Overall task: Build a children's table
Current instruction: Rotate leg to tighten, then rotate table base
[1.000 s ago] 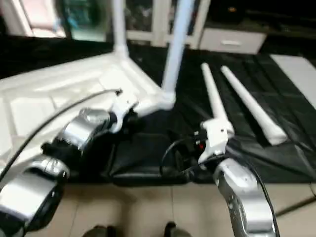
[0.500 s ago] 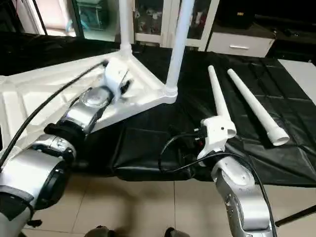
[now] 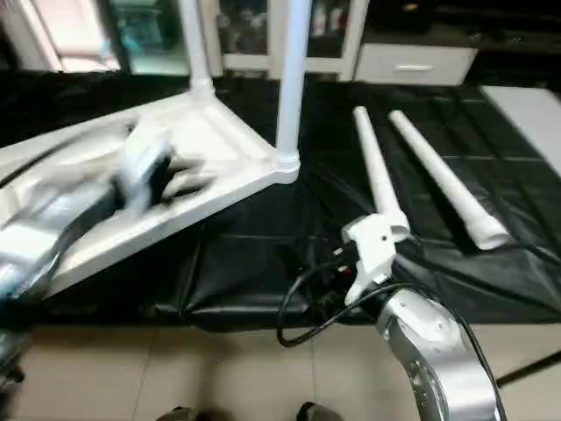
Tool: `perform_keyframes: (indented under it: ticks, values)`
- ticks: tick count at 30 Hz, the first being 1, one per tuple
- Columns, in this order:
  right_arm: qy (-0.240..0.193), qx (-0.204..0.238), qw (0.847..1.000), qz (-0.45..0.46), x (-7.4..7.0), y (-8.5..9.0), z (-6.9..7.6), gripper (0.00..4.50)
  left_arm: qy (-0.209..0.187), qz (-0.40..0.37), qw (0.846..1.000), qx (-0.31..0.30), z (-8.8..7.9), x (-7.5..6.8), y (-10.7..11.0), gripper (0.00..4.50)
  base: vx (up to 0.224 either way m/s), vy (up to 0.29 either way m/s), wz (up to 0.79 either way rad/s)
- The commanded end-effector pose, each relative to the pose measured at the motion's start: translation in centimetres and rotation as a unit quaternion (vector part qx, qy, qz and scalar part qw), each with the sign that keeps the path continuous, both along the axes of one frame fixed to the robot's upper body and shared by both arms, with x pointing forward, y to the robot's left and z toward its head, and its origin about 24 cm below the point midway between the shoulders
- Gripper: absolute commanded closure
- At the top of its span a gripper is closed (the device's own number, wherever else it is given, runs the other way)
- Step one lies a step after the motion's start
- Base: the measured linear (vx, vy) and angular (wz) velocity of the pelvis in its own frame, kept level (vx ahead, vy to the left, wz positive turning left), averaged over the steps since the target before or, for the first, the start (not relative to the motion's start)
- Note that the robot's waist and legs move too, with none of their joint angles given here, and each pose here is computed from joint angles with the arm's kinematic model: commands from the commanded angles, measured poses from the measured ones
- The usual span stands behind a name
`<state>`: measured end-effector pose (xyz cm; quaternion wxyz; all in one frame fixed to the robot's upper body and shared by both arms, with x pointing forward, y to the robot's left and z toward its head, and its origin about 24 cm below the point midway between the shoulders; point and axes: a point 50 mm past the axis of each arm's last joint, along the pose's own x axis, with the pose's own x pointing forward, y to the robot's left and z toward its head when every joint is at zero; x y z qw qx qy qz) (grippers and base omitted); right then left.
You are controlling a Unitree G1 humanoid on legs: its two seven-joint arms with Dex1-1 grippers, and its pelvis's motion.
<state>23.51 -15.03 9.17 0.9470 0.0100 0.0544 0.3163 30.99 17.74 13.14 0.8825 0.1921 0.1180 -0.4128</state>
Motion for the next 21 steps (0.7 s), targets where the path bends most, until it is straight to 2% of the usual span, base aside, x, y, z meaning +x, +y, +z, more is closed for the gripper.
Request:
perform_keyframes:
  ticks: [1,3,7,14,17,21]
  values:
    - [-0.006,0.003,1.0,-0.001,0.0,-0.1,0.4,0.0,0.015,-0.019,1.0,-0.008,0.8,-1.4,0.2,2.61,0.058,-0.045,0.17]
    - [-0.004,0.003,1.0,-0.003,0.0,-0.1,0.3,0.0,0.036,-0.012,0.999,0.002,0.6,-2.5,1.0,2.61,0.057,-0.046,0.19]
    - [0.003,0.004,1.0,-0.005,-0.1,0.2,-0.1,0.0,0.067,0.001,0.995,0.072,0.1,-3.8,3.1,2.61,0.0,0.0,0.0]
    - [0.006,0.003,1.0,-0.007,-0.3,0.2,-0.3,0.0,0.065,0.091,0.985,0.128,0.7,-3.3,4.9,2.61,0.0,0.0,0.0]
    - [0.008,0.002,1.0,-0.011,-0.3,0.1,-0.3,0.0,0.079,0.131,0.979,0.134,0.2,-2.9,5.4,2.61,0.0,0.0,0.0]
    - [0.011,0.002,1.0,-0.004,-0.4,0.3,-0.2,0.0,0.103,0.135,0.976,0.134,-1.1,-2.7,5.5,2.61,0.0,0.0,0.0]
